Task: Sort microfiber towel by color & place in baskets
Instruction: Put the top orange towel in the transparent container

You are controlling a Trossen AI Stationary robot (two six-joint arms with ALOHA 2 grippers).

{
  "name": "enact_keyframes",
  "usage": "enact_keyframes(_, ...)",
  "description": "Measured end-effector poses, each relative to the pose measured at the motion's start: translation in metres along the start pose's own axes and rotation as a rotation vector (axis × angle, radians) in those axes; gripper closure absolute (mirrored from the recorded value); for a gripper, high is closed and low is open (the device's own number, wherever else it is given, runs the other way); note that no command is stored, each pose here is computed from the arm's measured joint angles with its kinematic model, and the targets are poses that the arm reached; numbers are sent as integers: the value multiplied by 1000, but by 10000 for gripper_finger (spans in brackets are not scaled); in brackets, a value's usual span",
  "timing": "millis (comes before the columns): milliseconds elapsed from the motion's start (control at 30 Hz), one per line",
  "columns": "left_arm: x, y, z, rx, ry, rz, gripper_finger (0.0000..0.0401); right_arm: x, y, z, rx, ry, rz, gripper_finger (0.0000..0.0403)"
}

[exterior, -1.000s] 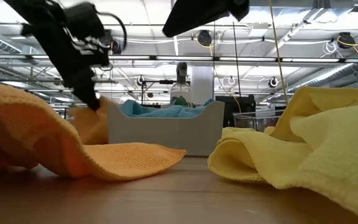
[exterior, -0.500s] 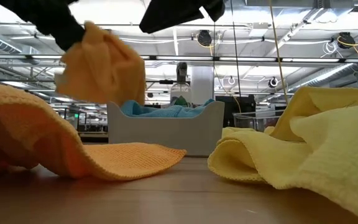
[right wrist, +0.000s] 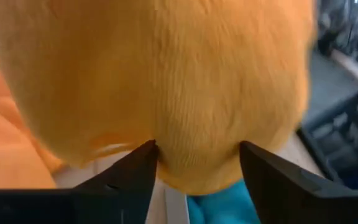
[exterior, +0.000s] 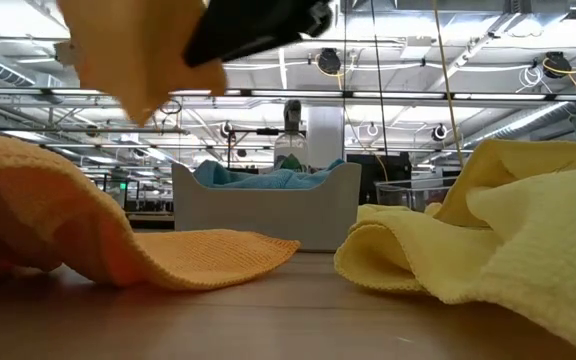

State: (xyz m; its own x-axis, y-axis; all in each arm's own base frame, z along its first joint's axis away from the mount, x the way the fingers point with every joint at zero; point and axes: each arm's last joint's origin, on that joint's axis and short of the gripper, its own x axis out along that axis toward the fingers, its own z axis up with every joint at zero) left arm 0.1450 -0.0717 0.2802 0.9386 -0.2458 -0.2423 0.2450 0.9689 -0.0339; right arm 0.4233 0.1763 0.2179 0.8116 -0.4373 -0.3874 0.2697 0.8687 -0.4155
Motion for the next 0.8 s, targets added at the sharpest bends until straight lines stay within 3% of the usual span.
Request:
enact_keyframes(200, 9, -4, 0, 54, -7, -12, 375, 2, 13, 13, -72, -171, -1, 160)
enact_keyframes(433, 15, -6, -1, 112, 5, -9, 375, -7, 16, 22, -62, -234, -11, 150)
enact_keyframes(567, 15, -5, -1, 116, 2, 8, 375, -16, 24, 19, -71, -219, 0, 126)
enact_keyframes(700, 12, -4, 1, 112, -15, 25, 375, -34, 38, 7, -126, -143, -92, 103)
enact_keyframes(800, 10, -3, 2, 129, -23, 26, 375, -56, 53, -1, -167, -123, -93, 99)
